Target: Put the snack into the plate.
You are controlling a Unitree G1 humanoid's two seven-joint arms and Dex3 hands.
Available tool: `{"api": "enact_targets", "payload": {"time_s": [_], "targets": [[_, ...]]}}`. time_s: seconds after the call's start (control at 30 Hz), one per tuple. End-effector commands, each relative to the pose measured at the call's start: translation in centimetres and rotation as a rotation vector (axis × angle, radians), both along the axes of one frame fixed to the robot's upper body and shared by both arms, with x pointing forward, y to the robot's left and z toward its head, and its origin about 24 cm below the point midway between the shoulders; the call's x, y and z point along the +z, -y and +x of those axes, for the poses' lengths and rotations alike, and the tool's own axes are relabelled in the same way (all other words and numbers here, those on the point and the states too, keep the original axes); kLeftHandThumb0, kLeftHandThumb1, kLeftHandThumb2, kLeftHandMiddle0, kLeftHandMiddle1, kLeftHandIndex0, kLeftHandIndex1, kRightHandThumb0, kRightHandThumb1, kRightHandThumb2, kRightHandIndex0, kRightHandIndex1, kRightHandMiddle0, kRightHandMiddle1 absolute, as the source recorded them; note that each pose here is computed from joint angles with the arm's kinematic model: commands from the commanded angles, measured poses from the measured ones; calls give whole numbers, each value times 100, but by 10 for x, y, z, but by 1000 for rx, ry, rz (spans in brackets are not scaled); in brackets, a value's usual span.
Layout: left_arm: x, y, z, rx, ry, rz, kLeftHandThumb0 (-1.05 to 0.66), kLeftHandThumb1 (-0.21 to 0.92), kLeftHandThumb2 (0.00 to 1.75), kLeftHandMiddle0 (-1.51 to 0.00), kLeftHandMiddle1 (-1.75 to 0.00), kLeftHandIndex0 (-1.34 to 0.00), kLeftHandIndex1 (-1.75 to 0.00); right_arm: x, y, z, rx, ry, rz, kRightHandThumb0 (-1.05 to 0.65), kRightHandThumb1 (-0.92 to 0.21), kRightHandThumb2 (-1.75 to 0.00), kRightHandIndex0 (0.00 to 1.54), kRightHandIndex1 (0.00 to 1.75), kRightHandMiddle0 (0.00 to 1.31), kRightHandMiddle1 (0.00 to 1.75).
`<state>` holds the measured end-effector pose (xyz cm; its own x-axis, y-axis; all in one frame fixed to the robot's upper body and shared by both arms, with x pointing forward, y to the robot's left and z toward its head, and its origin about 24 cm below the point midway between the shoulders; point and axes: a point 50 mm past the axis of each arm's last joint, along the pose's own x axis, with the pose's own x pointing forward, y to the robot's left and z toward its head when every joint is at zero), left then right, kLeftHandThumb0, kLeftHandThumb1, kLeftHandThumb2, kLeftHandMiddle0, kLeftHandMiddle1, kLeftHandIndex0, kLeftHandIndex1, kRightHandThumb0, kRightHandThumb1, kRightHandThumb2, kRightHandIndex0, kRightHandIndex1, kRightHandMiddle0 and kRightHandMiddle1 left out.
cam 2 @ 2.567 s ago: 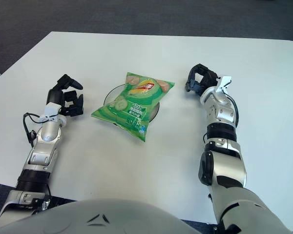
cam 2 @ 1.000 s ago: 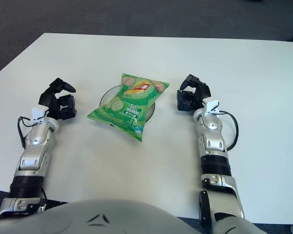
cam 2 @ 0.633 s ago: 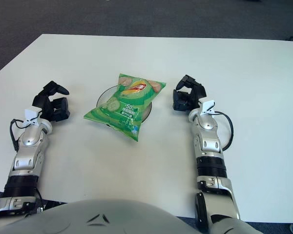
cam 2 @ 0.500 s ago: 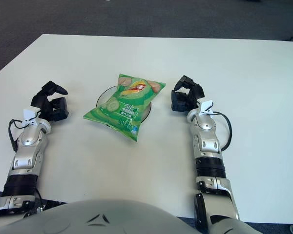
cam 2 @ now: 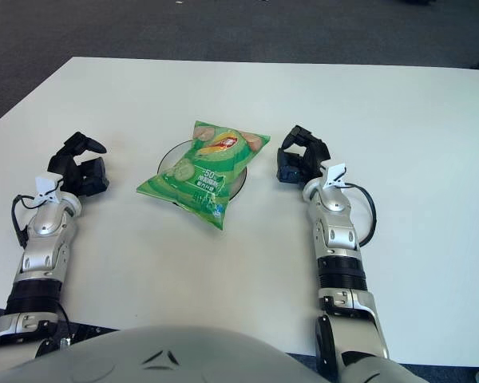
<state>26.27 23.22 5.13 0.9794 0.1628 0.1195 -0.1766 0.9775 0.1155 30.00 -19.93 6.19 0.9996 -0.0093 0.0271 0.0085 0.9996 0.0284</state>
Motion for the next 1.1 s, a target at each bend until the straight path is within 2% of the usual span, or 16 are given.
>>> {"api": "enact_targets", "payload": {"time_s": [0.0,0.23,0.8,1.07], "targets": [[-39,6,-16,22,-130,-64,-44,43,118,-124,-175,-52,-175,-41,-9,-16,-24,-150,93,-52,-22,-143,133,175,69,175],[-40,6,-12,14,-120,-66,-44,44,117,-123,-175,-52,-175,-40,-8,-11,-50,-150,98,-51,-23,-142,133,175,68,175],[-44,6,-12,10,-136,-64,-43,47,112,-121,-175,-49,-175,-39,-4,-8,-95,-136,134,-51,-24,-141,133,175,68,175],[-43,8,-12,9,-132,-39,-44,44,116,-123,-175,-51,-175,-39,-3,-7,-110,-134,142,-51,-24,-141,132,175,68,175]]}}
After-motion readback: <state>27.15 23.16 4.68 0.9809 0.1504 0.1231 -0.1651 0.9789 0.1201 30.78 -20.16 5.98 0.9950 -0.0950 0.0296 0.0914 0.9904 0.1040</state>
